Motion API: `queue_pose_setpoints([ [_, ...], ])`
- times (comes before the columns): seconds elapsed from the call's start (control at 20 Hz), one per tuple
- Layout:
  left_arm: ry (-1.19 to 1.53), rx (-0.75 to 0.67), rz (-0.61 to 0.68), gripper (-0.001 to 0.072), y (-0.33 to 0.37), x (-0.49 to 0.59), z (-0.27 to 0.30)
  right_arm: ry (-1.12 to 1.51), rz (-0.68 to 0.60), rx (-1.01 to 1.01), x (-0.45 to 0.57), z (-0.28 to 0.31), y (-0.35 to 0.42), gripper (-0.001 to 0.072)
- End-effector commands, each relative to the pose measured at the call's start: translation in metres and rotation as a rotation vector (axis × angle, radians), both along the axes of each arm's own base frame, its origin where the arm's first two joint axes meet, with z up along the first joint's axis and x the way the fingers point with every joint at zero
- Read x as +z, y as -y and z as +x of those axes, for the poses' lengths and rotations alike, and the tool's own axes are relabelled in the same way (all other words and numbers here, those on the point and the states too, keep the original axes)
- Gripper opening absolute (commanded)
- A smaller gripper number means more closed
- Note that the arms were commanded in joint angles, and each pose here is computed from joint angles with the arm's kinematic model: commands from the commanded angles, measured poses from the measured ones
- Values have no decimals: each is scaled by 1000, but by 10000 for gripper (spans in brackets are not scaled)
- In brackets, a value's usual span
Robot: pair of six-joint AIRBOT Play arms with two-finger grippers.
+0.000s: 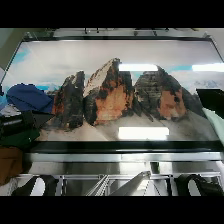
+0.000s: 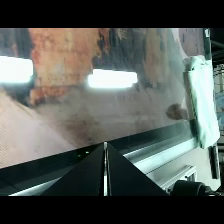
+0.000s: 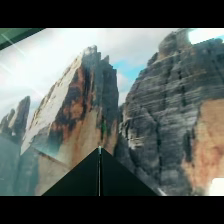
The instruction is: Fold the shirts.
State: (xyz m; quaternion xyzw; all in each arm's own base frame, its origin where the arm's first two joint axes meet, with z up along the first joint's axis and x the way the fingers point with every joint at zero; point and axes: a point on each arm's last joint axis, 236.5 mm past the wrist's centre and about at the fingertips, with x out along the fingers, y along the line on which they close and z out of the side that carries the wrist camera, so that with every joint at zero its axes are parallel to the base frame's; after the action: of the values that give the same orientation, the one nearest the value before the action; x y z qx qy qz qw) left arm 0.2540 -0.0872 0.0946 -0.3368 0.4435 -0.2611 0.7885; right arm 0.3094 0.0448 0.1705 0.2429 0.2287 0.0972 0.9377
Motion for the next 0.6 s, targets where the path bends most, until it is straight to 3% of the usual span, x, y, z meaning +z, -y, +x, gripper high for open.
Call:
queue_pose_setpoints([
  [0.0,-2,-1,-1,21,0,0,0,0,1,1,0,0,-1,28],
  [0.55,-5,-6,-2,22,1,0,-2,0,1,1,0,0,-1,28],
])
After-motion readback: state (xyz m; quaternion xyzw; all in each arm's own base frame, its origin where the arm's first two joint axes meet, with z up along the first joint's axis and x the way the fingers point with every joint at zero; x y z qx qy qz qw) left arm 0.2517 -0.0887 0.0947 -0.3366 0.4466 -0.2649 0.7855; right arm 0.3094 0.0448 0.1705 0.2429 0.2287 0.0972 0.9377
